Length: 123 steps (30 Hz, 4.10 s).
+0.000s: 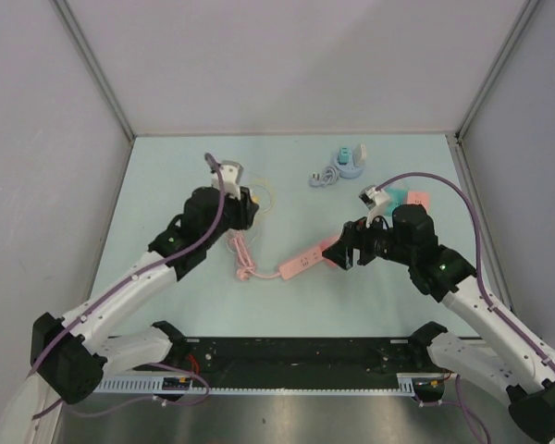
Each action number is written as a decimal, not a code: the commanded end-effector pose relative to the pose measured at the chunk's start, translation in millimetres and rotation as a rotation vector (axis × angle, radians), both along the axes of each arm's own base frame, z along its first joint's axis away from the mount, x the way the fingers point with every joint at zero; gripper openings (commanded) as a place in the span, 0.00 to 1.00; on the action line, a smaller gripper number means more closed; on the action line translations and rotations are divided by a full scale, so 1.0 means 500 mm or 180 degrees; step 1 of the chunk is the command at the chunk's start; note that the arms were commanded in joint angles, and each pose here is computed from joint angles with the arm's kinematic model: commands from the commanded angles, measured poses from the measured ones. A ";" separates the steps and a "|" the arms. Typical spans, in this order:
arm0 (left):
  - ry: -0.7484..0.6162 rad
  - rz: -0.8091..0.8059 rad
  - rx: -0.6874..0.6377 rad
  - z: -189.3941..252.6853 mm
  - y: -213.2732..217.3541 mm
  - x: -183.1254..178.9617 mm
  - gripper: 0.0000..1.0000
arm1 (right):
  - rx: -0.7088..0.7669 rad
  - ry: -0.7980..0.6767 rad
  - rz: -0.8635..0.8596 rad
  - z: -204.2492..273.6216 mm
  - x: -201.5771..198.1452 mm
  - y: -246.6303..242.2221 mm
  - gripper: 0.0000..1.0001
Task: Insert the plug
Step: Pick up the plug from the center of the board, then insert the plug into the socket.
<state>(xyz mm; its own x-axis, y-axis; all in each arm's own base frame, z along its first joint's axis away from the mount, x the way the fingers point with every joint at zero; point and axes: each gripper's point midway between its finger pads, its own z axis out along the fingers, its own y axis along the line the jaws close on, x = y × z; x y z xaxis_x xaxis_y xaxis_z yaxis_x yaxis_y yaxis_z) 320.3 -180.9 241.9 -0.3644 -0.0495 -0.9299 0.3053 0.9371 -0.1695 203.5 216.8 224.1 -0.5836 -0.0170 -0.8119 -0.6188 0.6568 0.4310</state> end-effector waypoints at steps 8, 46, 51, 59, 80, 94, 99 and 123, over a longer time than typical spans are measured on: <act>-0.1098 -0.1633 0.0216 0.030 -0.194 -0.138 0.11 | 0.0334 -0.0263 0.0005 0.121 0.009 0.027 0.79; -0.1784 -0.2335 0.0356 0.022 -0.333 -0.245 0.19 | 0.0102 0.0506 0.0214 0.051 -0.001 0.097 0.49; -0.1766 -0.2374 0.0359 0.016 -0.337 -0.248 0.19 | 0.0137 0.0495 0.0263 0.055 -0.002 0.104 0.45; -0.1712 -0.2438 0.0383 0.002 -0.342 -0.253 0.20 | 0.0185 0.0395 0.0241 0.067 0.005 0.108 0.45; -0.1237 -0.2321 0.0486 -0.049 -0.294 -0.264 1.00 | -0.0287 0.0231 -0.0093 0.028 0.028 0.053 0.00; -0.0389 -0.1640 0.0717 -0.189 -0.170 -0.264 1.00 | -0.0499 0.0229 -0.0319 -0.039 0.041 0.037 0.00; -0.0176 -0.1476 0.1113 -0.241 -0.157 -0.243 1.00 | -0.0519 0.0211 -0.0317 -0.043 0.033 0.035 0.00; -0.0506 -0.2039 0.1853 -0.325 -0.248 -0.200 0.88 | -0.0508 -0.0017 -0.0469 -0.058 0.047 0.007 0.00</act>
<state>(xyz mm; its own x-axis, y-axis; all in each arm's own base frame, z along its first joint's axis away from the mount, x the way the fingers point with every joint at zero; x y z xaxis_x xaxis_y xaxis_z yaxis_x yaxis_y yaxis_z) 215.0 -281.9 65.1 -0.1174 0.6324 -0.7657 0.7633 0.5507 0.3378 216.7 220.4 179.7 -0.6424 -0.0908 -0.7610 -0.4983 0.8039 0.3247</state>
